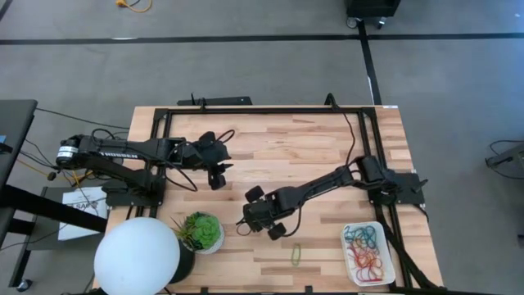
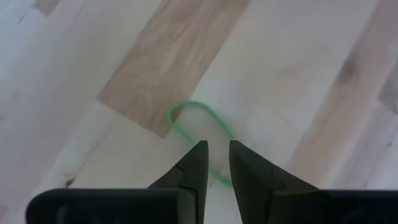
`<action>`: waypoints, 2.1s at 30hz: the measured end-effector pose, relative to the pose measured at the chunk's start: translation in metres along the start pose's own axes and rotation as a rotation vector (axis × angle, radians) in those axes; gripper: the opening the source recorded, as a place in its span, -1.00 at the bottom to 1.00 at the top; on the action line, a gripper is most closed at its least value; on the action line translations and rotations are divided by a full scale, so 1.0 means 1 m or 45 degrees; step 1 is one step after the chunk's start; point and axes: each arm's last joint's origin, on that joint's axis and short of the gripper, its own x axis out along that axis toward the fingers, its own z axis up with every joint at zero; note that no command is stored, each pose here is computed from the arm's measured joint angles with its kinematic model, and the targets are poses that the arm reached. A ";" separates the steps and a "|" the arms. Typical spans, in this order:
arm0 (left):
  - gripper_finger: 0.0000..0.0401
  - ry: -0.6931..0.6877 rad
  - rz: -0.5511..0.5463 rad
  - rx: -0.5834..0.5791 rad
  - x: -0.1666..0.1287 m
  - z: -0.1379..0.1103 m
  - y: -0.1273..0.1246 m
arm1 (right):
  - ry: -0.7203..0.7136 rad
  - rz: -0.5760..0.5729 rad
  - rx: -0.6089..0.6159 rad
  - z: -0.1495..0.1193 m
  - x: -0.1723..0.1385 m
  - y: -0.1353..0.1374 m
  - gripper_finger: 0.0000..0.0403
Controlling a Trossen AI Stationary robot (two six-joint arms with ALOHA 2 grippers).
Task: Pick and place items into bin
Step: Put the green rubber band into the white bin
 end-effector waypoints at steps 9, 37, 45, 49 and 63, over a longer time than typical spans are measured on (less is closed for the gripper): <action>-0.48 -0.014 -0.003 -0.004 0.000 0.001 0.000 | 0.184 0.066 0.153 -0.013 -0.004 0.007 -0.70; -0.48 -0.178 -0.053 -0.164 0.003 0.015 -0.004 | 0.458 0.436 0.675 -0.014 -0.035 0.093 -0.70; -0.48 -0.096 -0.038 -0.144 0.022 0.011 -0.008 | 0.400 0.430 0.787 -0.005 -0.036 0.108 -0.70; -0.48 -0.041 -0.026 -0.130 0.035 0.008 -0.010 | 0.400 0.324 0.772 -0.005 -0.037 0.116 -0.70; -0.48 -0.067 -0.085 -0.118 0.039 0.011 -0.024 | 0.342 0.182 0.971 0.000 -0.036 0.119 -0.70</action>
